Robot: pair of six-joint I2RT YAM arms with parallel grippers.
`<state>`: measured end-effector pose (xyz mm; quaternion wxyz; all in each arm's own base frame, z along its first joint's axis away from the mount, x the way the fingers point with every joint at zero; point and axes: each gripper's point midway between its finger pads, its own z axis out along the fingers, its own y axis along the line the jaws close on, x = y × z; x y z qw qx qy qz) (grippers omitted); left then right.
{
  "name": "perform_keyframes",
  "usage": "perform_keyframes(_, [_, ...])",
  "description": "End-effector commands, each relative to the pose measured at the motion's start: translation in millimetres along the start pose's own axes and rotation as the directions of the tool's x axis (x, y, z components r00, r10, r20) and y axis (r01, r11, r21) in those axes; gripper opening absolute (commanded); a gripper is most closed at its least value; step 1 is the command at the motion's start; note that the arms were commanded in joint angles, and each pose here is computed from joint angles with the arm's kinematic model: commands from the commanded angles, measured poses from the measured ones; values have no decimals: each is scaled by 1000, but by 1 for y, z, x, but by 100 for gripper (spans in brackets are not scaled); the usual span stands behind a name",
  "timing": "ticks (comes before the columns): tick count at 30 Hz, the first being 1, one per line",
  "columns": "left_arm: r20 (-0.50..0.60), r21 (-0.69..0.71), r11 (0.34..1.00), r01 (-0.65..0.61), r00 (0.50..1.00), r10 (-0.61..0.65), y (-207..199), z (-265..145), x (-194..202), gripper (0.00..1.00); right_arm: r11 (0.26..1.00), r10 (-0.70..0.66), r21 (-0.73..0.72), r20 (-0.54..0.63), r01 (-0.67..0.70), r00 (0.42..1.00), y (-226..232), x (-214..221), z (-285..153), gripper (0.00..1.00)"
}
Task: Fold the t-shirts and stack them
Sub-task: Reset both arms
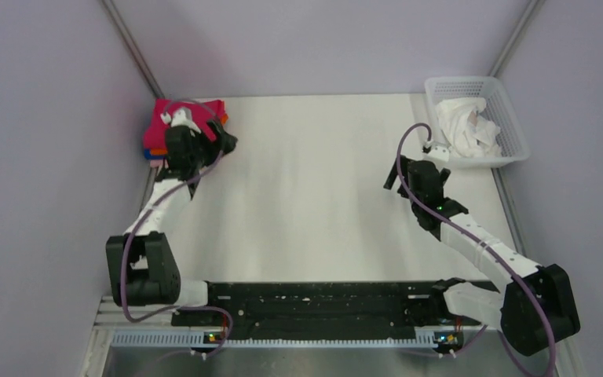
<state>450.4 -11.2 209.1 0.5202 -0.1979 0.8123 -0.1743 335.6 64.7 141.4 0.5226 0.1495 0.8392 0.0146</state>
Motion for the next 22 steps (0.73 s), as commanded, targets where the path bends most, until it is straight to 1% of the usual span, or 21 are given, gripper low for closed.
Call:
perform_keyframes(1, [-19, 270, 959, 85, 996, -83, -43, -27, 55, 99, 990, 105, -94, 31, -102, 994, 13, 0, -3, 99])
perform_keyframes(4, [-66, 158, 987, -5, 998, 15, -30, -48, 104, 99, 985, 150, -90, 21, -148, 988, 5, 17, -6, 99])
perform_keyframes(5, [-68, 139, 990, -29, 997, 39, -28, -55, 114, 99, 983, 165, -88, 13, -164, 986, 2, 24, -7, 99])
perform_keyframes(8, [-50, 166, 986, -28, 998, 37, -29, -78, 126, 99, 976, 202, -89, 11, -200, 979, -9, 45, -11, 99])
perform_keyframes(10, [-23, 183, 983, -12, 1000, 17, -29, -87, 127, 99, 966, 241, -103, 30, -237, 970, -12, 50, -12, 99])
perform_keyframes(13, [10, 181, 983, -25, 1000, 24, -25, -95, 125, 99, 956, 269, -131, 47, -261, 962, -12, 52, -14, 99])
perform_keyframes(22, [31, 135, 990, -50, 998, 46, -15, -107, 121, 99, 959, 248, -151, 43, -239, 968, -5, 44, -15, 99])
